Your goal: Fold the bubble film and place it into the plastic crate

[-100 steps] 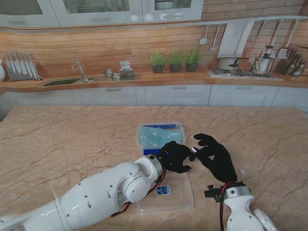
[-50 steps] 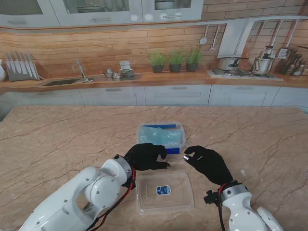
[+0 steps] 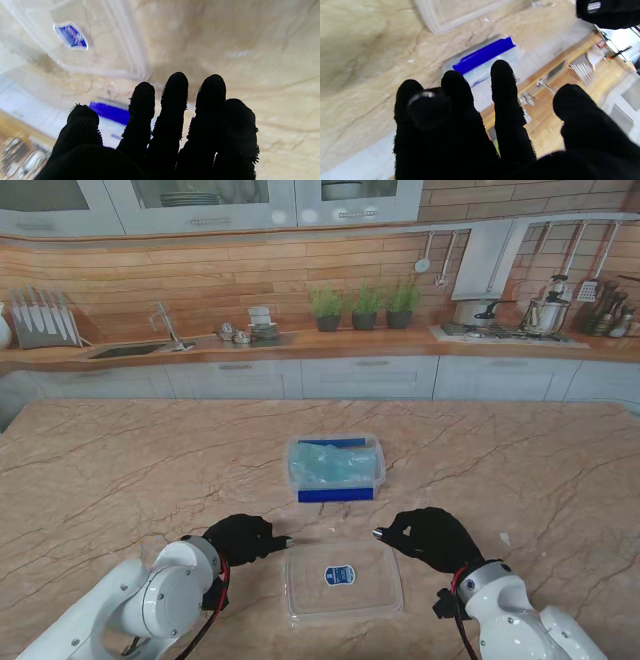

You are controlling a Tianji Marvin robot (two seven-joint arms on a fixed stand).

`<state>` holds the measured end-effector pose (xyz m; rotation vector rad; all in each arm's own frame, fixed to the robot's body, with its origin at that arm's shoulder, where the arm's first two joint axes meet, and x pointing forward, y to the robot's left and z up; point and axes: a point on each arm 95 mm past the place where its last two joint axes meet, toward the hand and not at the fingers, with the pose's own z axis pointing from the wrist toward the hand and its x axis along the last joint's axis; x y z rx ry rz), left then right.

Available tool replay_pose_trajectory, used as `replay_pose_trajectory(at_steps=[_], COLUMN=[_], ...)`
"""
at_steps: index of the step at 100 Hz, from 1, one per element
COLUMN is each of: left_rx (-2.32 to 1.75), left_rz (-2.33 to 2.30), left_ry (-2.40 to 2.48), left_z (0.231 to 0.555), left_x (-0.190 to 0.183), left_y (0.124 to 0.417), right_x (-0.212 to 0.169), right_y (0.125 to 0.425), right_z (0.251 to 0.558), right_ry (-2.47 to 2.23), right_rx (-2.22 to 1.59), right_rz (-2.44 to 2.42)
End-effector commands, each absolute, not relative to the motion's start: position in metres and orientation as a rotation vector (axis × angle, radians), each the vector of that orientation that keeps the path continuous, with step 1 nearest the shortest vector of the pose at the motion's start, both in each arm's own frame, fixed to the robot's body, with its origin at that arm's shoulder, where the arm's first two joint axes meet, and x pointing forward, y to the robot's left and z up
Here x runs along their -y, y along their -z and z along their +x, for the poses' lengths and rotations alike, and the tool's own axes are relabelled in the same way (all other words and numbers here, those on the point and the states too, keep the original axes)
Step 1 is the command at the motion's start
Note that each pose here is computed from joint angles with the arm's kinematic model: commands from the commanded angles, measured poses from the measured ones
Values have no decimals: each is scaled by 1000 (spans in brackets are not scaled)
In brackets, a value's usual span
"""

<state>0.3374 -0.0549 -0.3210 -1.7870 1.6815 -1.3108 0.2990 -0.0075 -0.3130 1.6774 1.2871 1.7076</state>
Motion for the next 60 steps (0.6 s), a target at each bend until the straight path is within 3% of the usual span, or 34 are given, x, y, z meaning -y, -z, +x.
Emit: replay_pose_trajectory(at_steps=[1,60], left_rx=[-1707,-1717], left_rz=[-1810,-2109], left_ry=[1281,995], left_z=[331,334], left_x=[53,72], left_y=[328,353], right_x=[8,6], right_y=[316,346], right_z=[293,287], right_ry=[-1657,-1146], right_rx=[-1309,-1421], right_rz=[1738,1987])
